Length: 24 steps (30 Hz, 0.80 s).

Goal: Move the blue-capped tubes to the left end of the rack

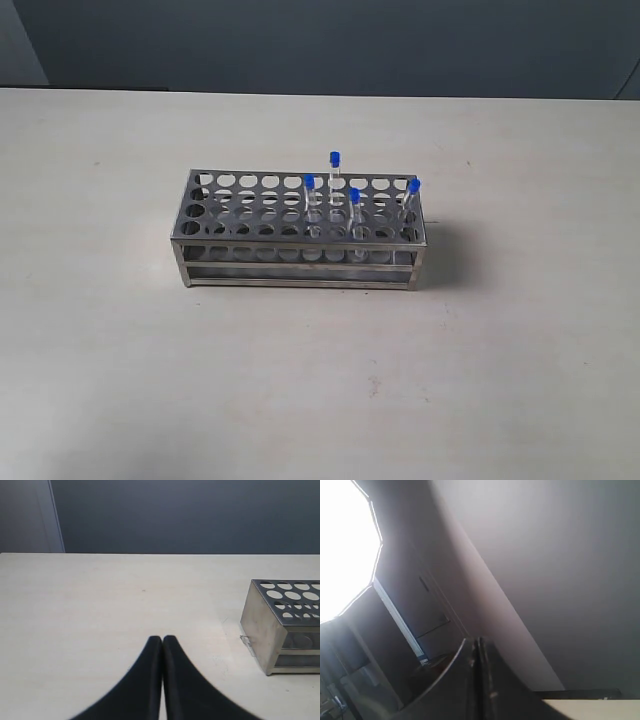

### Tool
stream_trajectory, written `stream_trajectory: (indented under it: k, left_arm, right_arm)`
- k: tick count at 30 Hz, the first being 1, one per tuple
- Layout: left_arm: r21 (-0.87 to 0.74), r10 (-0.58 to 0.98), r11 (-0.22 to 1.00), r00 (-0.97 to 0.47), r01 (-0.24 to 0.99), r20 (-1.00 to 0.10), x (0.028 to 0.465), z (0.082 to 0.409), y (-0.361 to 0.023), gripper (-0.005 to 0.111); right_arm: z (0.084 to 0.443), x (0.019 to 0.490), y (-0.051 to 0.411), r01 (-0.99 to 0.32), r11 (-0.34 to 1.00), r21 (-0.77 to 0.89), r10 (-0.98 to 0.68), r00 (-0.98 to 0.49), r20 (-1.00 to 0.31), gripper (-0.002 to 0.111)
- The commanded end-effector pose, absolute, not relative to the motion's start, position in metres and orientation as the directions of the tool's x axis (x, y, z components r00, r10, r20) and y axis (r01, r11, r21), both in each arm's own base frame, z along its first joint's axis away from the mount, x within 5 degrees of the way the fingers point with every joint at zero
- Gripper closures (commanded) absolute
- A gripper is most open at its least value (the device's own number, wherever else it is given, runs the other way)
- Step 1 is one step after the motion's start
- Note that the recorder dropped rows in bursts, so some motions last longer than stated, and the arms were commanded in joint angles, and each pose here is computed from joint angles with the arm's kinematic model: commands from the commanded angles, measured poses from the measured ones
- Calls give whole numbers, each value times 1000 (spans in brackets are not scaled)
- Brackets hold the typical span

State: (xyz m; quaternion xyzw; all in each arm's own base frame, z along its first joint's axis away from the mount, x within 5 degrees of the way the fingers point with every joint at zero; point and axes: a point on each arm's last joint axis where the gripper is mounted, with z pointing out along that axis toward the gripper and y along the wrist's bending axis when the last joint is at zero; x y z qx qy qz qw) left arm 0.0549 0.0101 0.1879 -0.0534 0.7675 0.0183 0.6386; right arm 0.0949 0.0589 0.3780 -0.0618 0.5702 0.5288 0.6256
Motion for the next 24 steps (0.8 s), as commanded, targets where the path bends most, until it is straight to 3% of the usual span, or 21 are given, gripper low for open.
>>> stream_trajectory:
  k: [1,6,9,14,21,23,24]
  left_arm:
    - [-45,-60,994,-165,-96,-984,55,190,9,106]
    - [-45,-60,994,-165,-96,-984,55,190,9,106]
    - [-45,-60,994,-165,-96,-984,55,190,9,106]
    - [-45,-60,994,-165,-96,-984,55,190,9,106]
    - [-46,-62,994,-168,-97,-984,55,190,9,106]
    - [-46,-62,994,-168,-97,-984,55,190,9,106]
    - [-46,-62,994,-168,-97,-984,55,190,9,106]
  right_arm:
    - [380,95,62,-754,429,497,548,-219,-807,109]
    - [368,108,61,-671,533,516,456,-286,-843,109]
    - [355,128,60,-612,647,455,272,-372,-887,109]
    - [347,174,76,-626,603,495,158,-515,-843,109]
    - [308,232,129,-626,528,574,5,-673,-740,109]
    - [290,249,157,-641,555,530,-60,-666,-744,109]
    - [283,262,168,-606,664,437,-50,-620,-783,109]
